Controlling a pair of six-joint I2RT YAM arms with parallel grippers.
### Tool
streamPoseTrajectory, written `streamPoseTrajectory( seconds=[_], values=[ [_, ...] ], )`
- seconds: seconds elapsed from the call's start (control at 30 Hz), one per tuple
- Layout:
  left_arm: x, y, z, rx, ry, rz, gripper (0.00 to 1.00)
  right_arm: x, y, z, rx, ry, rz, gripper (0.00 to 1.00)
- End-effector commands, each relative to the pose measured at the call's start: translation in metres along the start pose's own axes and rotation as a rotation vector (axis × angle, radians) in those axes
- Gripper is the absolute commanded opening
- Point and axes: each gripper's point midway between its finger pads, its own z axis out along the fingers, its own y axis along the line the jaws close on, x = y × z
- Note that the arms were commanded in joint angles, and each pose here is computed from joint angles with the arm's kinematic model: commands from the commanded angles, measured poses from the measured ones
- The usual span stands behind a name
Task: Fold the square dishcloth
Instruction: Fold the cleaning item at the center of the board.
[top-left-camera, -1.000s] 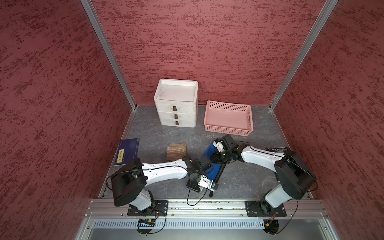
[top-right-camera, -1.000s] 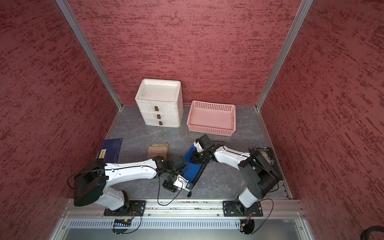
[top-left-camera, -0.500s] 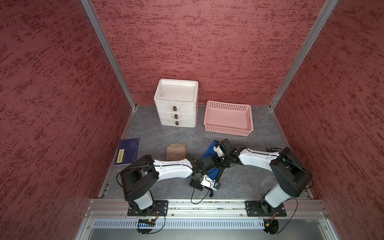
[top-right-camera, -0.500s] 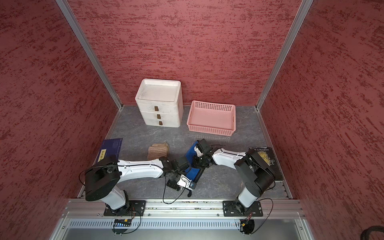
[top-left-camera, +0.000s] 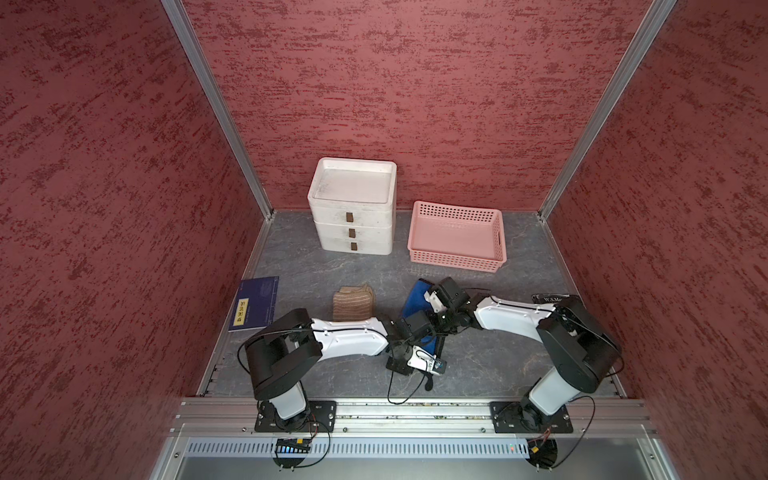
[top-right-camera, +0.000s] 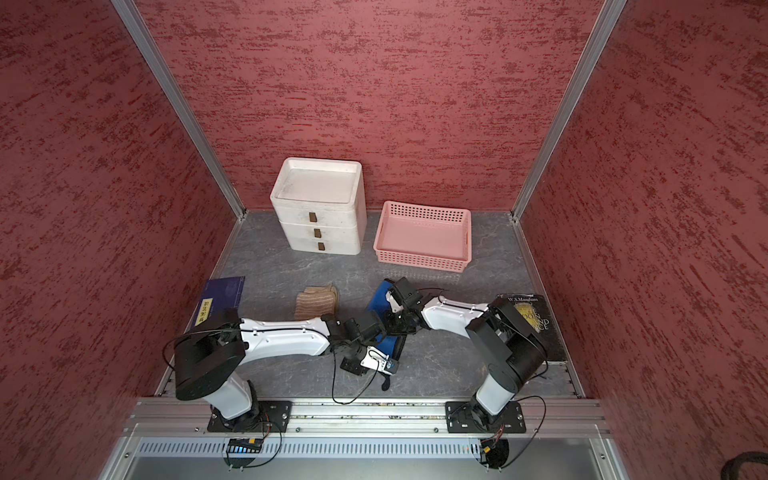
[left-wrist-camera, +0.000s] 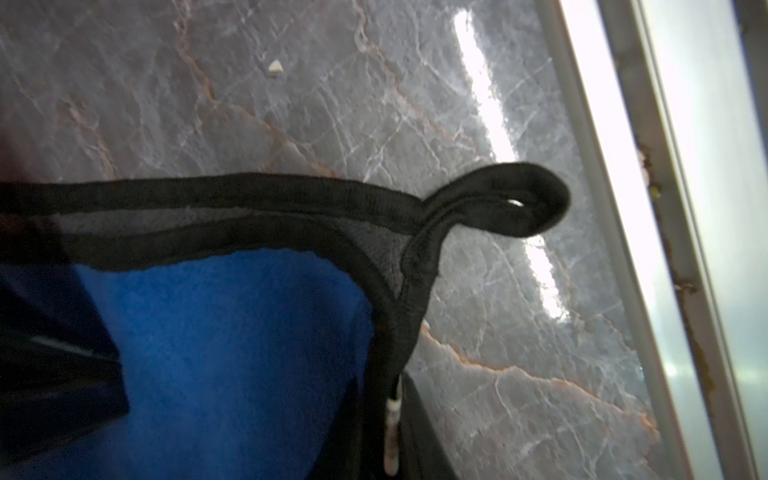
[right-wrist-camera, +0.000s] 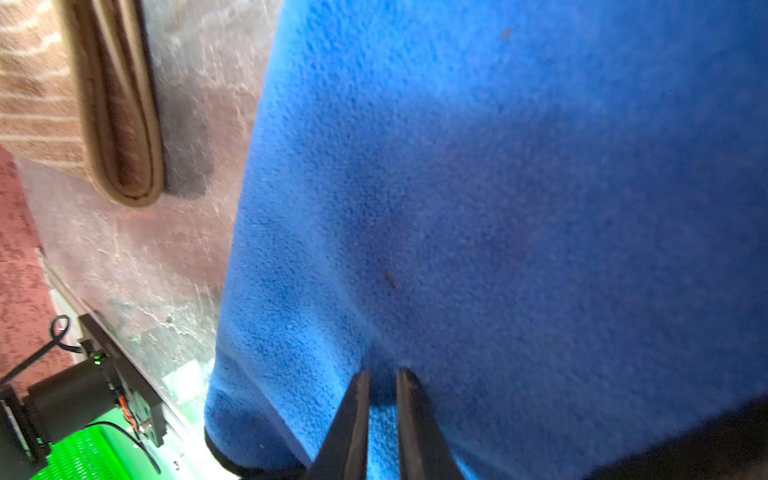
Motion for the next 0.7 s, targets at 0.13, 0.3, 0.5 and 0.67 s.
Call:
streamPoseTrajectory(
  seconds=[0.13, 0.3, 0.5, 0.67],
  values=[
    [0.013, -0.055, -0.040, 0.154, 0.094, -0.055, 0.09, -0.002, 0.027, -0.034, -0.005, -0.036, -0.063, 0.20],
    [0.001, -0.058, -0.070, 0.164, 0.045, -0.084, 0.09, 0.024, 0.025, -0.012, -0.015, 0.011, -0.054, 0.20],
    [-0.008, -0.045, -0.090, 0.130, 0.034, -0.071, 0.09, 0.055, 0.017, 0.018, -0.031, 0.102, -0.029, 0.21],
    [-0.015, -0.018, -0.107, 0.099, 0.022, -0.063, 0.09, 0.017, 0.026, -0.044, -0.083, -0.050, -0.049, 0.23]
  ],
)
